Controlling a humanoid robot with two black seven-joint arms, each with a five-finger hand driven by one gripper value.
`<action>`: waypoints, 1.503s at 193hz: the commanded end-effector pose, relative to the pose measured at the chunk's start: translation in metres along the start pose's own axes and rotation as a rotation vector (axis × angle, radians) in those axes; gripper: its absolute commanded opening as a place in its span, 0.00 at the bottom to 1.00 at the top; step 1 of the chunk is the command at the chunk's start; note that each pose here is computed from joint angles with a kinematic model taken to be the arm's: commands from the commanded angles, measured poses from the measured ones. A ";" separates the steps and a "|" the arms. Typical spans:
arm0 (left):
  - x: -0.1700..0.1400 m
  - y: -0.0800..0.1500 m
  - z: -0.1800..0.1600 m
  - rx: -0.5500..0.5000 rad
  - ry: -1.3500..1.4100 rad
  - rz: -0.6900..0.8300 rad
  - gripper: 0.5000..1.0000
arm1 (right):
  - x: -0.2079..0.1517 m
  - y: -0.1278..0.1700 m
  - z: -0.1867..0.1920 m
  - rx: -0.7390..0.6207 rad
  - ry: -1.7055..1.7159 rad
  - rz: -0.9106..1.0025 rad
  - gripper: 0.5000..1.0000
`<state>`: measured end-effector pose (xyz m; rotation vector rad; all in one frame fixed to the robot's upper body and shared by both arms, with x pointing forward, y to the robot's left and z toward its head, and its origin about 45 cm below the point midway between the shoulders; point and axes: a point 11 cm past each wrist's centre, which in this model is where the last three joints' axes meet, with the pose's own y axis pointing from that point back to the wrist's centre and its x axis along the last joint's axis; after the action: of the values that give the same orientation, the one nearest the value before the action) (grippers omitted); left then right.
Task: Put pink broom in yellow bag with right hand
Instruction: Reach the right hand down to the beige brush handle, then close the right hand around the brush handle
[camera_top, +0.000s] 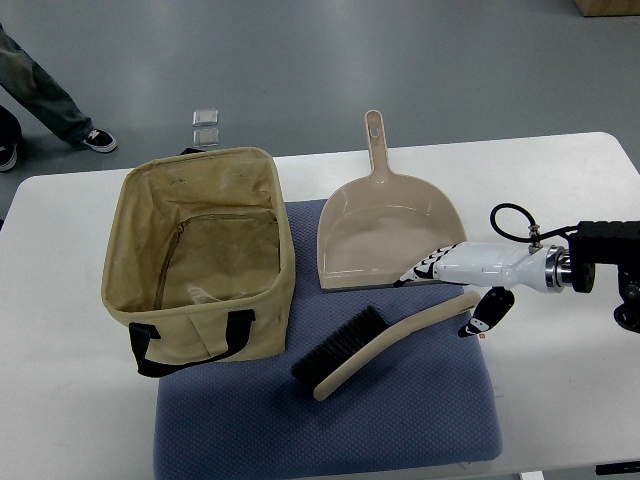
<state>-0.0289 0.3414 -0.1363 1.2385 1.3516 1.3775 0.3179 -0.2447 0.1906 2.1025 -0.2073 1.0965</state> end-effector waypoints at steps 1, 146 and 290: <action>0.000 0.000 0.000 0.000 0.000 -0.001 1.00 | -0.003 -0.001 -0.002 -0.001 0.004 0.007 0.78; 0.000 0.000 0.000 0.000 -0.001 -0.001 1.00 | -0.014 -0.020 -0.012 -0.057 0.051 0.017 0.52; 0.000 0.000 0.000 0.000 0.000 0.000 1.00 | -0.023 -0.018 -0.008 -0.082 0.130 0.045 0.00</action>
<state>-0.0289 0.3414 -0.1363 1.2383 1.3518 1.3778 0.3046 -0.2289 0.1654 1.9698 -0.2143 1.2208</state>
